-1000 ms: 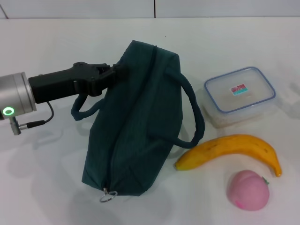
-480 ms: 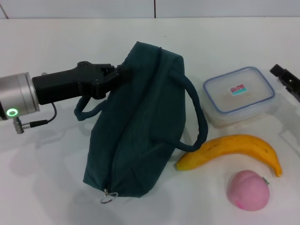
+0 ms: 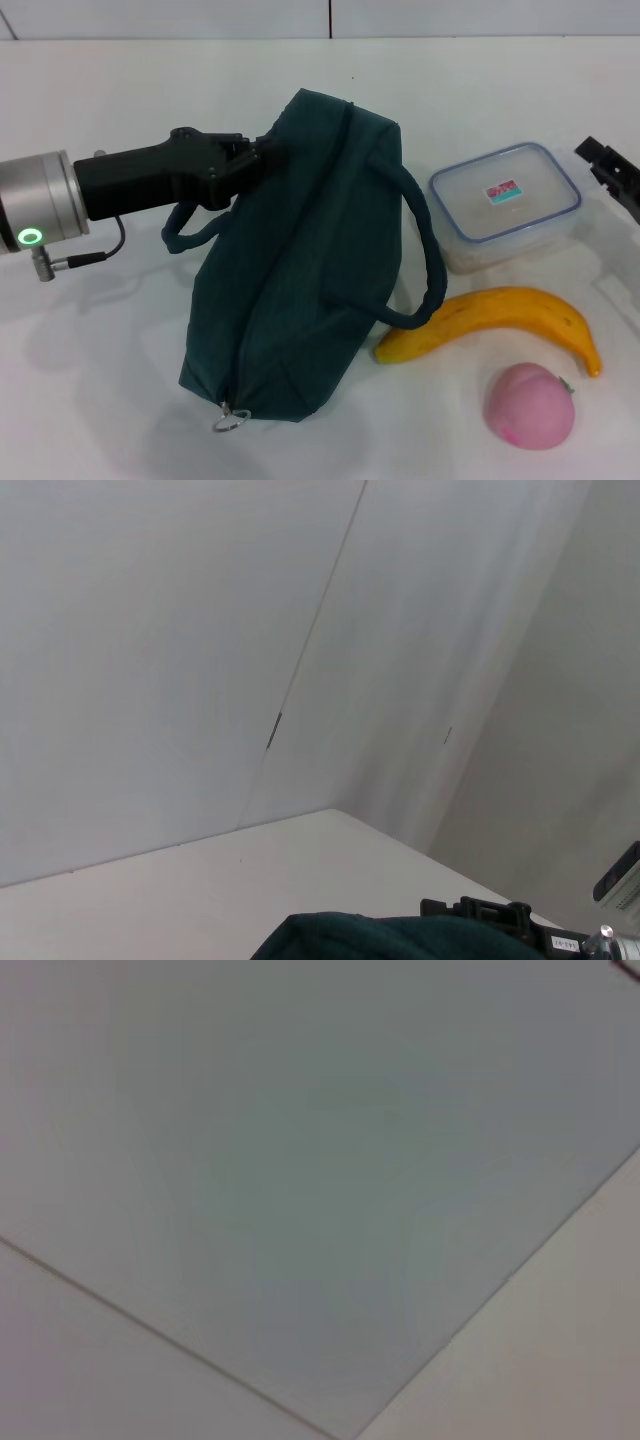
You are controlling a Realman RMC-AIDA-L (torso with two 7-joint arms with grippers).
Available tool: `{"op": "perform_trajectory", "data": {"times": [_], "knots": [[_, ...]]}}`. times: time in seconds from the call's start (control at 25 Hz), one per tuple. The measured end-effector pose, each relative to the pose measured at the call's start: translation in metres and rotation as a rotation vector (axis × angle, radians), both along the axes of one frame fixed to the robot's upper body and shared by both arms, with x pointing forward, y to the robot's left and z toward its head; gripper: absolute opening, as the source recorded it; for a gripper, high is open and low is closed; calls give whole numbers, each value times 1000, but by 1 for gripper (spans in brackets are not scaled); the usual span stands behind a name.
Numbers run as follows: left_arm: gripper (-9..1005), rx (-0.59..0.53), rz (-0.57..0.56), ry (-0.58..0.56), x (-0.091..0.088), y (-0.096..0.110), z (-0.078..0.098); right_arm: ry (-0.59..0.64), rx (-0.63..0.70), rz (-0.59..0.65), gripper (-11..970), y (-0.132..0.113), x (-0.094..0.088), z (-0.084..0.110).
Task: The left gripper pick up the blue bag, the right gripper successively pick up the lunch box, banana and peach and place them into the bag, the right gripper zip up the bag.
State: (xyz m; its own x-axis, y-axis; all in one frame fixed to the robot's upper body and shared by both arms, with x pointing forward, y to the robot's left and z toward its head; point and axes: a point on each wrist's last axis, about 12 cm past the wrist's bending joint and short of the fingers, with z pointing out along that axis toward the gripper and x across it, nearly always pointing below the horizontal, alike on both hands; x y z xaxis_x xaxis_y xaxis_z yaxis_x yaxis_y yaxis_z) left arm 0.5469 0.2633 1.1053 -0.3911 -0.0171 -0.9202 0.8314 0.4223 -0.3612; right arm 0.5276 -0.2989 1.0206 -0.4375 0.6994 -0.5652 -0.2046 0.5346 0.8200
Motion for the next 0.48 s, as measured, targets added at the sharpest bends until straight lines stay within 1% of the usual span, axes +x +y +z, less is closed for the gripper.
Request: {"op": "perform_trajectory", "data": {"times": [0.48], "knots": [[48,-1,-7,-6,2,-3,0,95,64,25,564,8,8,-2]]}}
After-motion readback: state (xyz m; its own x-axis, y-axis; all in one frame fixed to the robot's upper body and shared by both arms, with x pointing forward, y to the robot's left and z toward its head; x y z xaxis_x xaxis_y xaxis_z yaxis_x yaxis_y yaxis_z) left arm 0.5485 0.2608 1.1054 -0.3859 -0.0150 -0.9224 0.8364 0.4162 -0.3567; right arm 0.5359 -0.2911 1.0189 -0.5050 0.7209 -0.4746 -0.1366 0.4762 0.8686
